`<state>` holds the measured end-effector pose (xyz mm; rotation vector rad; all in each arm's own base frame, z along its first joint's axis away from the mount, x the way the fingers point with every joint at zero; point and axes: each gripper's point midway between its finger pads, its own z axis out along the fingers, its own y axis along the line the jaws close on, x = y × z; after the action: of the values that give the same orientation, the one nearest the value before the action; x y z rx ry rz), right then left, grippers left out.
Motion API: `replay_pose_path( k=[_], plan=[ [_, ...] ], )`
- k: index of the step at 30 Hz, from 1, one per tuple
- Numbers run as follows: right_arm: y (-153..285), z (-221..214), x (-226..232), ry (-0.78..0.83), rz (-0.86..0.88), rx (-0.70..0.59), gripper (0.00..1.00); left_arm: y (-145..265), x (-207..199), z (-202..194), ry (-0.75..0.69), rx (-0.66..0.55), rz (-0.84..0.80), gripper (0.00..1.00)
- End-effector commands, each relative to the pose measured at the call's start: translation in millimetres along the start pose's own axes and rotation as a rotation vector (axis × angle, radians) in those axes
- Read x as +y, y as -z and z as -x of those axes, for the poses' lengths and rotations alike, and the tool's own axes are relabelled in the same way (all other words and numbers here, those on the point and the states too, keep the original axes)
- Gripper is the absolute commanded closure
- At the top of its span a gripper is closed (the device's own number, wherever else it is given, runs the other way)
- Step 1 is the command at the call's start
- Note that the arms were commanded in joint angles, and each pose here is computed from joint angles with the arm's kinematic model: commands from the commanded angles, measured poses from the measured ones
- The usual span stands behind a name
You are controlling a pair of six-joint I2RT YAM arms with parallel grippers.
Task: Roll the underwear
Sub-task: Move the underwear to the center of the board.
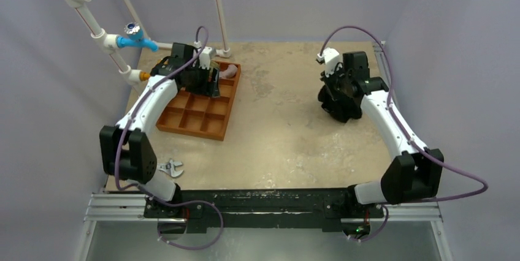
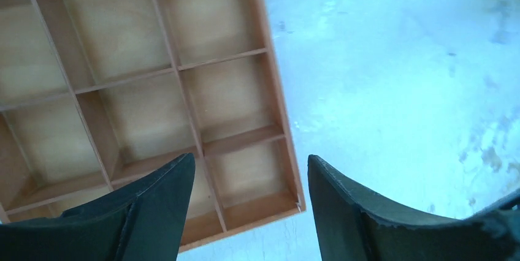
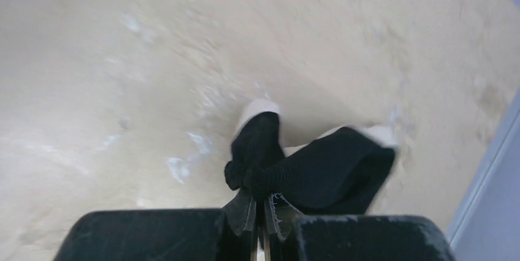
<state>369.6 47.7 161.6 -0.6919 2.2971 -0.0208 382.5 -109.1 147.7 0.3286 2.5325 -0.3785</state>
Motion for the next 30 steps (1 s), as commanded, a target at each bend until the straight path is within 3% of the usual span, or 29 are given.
replay_pose_path(
  k=[1, 3, 5, 7, 8, 9, 13, 20, 30],
  plan=[
    [55, 52, 58, 0.016, 0.225, -0.128, 1.00, 48, -35, 12, -0.190, -0.174, -0.140, 0.33],
    [66, 57, 81, 0.028, 0.326, -0.146, 0.93, 64, -44, 7, -0.258, -0.217, -0.161, 0.32],
    [72, 56, 97, 0.048, 0.402, -0.145, 0.66, 76, -54, 2, -0.324, -0.255, -0.175, 0.32],
    [68, 54, 90, 0.057, 0.355, -0.142, 0.32, 83, -63, -5, -0.395, -0.284, -0.188, 0.31],
    [63, 52, 82, 0.062, 0.308, -0.138, 0.22, 84, -69, -8, -0.429, -0.296, -0.194, 0.31],
    [59, 49, 76, 0.071, 0.272, -0.133, 0.19, 84, -75, -12, -0.465, -0.300, -0.202, 0.31],
    [39, 29, 79, 0.116, 0.283, -0.085, 0.17, 69, -102, -27, -0.591, -0.291, -0.226, 0.29],
    [1, -26, 112, 0.190, 0.416, 0.012, 0.20, 30, -128, -29, -0.581, -0.240, -0.313, 0.29],
    [-16, -9, 122, 0.191, 0.462, -0.078, 0.23, -54, -143, -4, -0.268, -0.026, -0.295, 0.31]
  ],
)
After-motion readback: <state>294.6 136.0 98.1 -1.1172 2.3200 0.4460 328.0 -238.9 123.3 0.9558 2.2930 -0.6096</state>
